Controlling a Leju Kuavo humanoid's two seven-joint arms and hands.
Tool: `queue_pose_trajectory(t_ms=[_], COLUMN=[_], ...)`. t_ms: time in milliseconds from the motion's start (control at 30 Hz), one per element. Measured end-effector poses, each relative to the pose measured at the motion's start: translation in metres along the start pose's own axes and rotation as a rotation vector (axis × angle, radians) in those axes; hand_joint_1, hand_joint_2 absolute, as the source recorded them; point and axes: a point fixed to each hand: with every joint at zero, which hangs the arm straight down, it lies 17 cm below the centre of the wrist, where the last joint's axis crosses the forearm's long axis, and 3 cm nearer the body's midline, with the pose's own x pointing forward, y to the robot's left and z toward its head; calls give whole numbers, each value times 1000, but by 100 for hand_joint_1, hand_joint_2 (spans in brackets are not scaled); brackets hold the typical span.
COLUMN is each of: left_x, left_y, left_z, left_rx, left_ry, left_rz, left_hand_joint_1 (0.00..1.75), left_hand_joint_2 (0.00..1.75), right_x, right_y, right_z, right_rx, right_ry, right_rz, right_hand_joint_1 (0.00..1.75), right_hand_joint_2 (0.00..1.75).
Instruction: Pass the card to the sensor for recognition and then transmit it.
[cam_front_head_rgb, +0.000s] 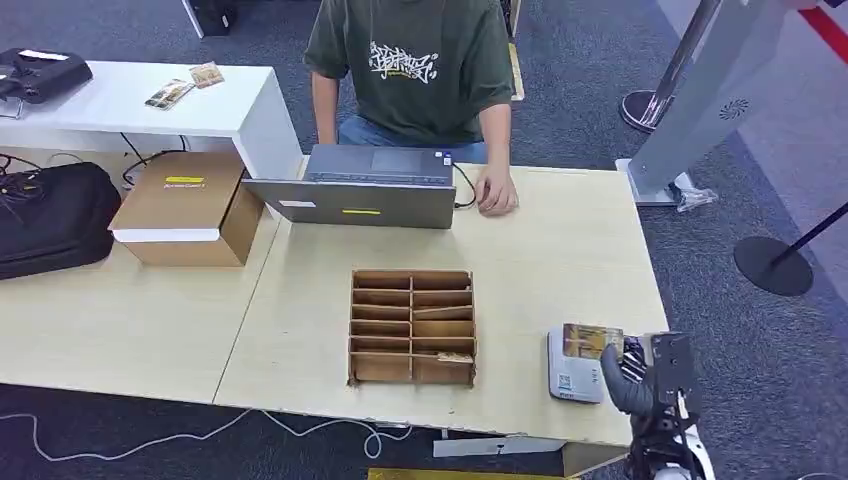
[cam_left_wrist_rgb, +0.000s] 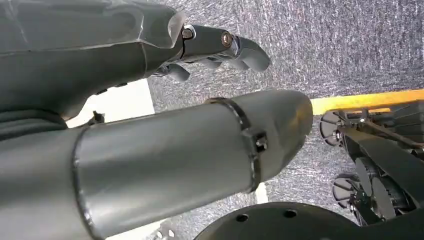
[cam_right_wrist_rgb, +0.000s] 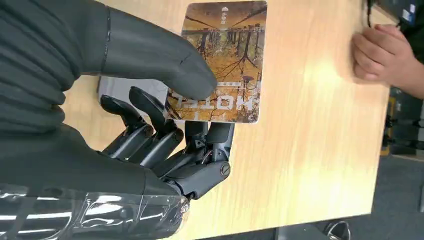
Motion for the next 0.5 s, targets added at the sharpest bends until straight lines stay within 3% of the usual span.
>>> queue_pose_trajectory(t_ms=[500], left_x=[0], left_y=[1], left_z=[0], left_rx=[1], left_ry=[0], left_rz=[9], left_hand_joint_1=[0], left_hand_joint_2=[0], right_x=[-37], right_y=[3], right_z=[-7], right_rx=[58], right_ry=[118], right_rz=[154], right_hand_joint_1=[175], right_hand_joint_2=[175])
